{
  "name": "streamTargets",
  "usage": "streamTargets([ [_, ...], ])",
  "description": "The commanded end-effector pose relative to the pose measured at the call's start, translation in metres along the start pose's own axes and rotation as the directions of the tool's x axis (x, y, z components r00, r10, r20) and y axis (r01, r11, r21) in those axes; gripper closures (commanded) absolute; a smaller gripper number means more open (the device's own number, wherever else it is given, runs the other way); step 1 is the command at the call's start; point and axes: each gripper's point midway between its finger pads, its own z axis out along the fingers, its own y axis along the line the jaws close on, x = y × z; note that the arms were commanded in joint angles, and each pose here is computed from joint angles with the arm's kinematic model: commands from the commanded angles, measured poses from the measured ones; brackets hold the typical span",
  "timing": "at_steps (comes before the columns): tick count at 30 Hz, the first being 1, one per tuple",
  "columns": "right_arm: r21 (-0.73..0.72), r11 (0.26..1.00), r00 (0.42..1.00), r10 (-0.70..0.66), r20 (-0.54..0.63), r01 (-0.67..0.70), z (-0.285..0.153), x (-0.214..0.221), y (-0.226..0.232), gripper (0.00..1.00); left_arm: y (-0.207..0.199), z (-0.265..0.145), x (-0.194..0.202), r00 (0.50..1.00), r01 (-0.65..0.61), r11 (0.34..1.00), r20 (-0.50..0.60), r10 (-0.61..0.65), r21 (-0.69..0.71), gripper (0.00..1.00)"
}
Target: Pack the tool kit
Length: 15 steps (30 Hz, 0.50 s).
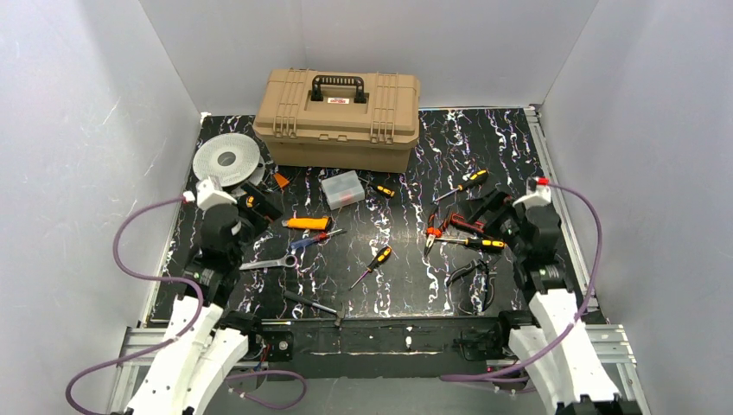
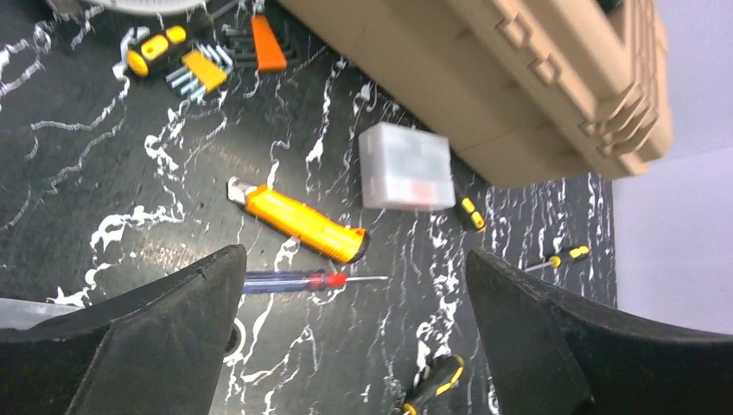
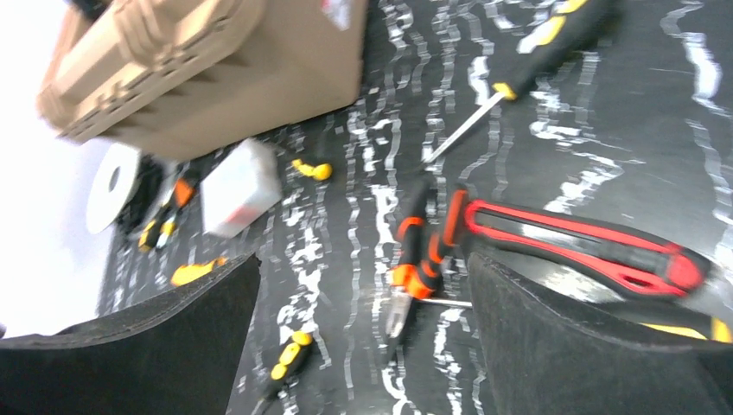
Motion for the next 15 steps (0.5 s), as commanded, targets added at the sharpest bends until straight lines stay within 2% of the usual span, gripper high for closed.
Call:
streamTargets([
  [1,-0.25,0.967,0.993,0.012,-0.121,-0.042,0.009,-0.017,0.068,0.05,-0.018,0.001,-0.042,0.999,-0.013,0.997,0.038,0.016,-0.077,0.0],
  [5,-0.295,0.95,0.976,0.038,-0.213,-0.101,0.028,-0.025,0.089,0.05,-0.04,0.017,-0.058,1.0,-0.014,0.997,0.016,0.015,-0.07,0.0],
  [8,-0.325,0.933,0.962,0.071,-0.263,-0.157,0.042,-0.033,0.107,0.04,-0.056,0.033,-0.061,0.999,0.014,1.0,-0.039,-0.015,-0.023,0.0],
  [11,-0.335,0.918,0.936,0.092,-0.341,-0.212,0.059,-0.04,0.122,0.06,-0.063,0.049,-0.062,0.994,0.051,0.999,-0.095,-0.05,0.006,0.01],
  [15,-0.357,0.902,0.929,0.112,-0.352,-0.244,0.084,-0.056,0.136,0.08,-0.065,0.07,-0.067,0.981,0.129,0.991,-0.148,-0.123,0.032,0.0],
])
